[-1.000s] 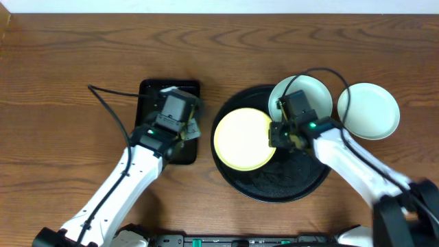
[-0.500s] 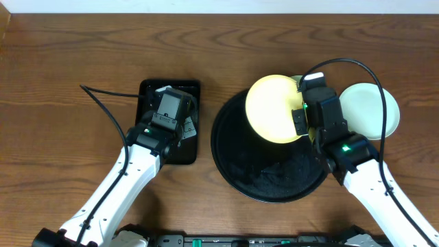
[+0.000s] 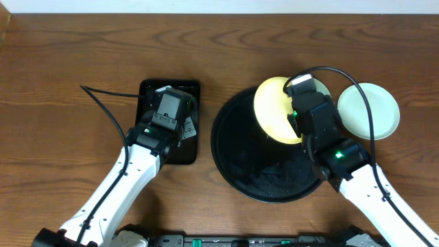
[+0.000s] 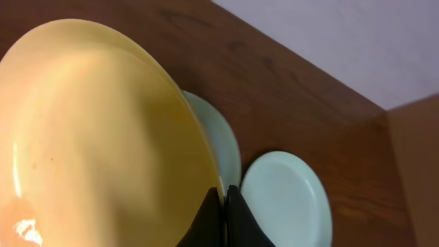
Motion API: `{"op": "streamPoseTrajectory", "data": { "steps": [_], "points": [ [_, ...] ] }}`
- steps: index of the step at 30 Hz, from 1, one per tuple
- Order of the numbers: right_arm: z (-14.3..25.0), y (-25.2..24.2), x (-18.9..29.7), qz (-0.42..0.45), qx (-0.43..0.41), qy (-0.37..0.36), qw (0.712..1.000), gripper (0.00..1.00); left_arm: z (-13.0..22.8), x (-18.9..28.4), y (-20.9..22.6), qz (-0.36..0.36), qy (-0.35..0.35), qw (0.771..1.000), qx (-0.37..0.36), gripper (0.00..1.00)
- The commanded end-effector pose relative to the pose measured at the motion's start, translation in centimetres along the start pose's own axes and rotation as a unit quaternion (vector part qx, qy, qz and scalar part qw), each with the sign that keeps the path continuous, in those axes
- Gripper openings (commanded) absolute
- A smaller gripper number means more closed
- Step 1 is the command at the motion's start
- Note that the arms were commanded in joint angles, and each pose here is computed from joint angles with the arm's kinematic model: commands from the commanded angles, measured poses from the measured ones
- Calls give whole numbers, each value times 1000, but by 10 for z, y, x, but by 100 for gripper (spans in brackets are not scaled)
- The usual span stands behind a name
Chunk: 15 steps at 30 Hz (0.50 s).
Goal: Clean dirty plates on tray and stack at the side
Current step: 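Lift the yellow plate with the right gripper onto the cleaned blue plate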
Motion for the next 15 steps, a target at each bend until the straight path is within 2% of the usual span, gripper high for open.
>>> {"op": "streamPoseTrajectory", "data": {
  "steps": [1, 8, 15],
  "points": [
    [0, -24, -1, 46, -78, 1, 996, 1, 0, -2, 5, -12, -2, 1000, -6, 7],
    [25, -61, -23, 34, -259, 41, 964, 1, 0, -2, 5, -12, -2, 1000, -6, 7],
    [70, -115, -51, 32, -430, 91, 898, 1, 0, -2, 5, -12, -2, 1000, -6, 8]
  ]
}}
Point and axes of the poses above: each gripper's point midway between its finger pads, its own x axis back along the fingers, its own y axis along the line the jaws close on, z = x × y, the point moved 4 cm from there along x, back along the fingers, and after that the axes turned 1 degree about -x, right-handed, at the moved point
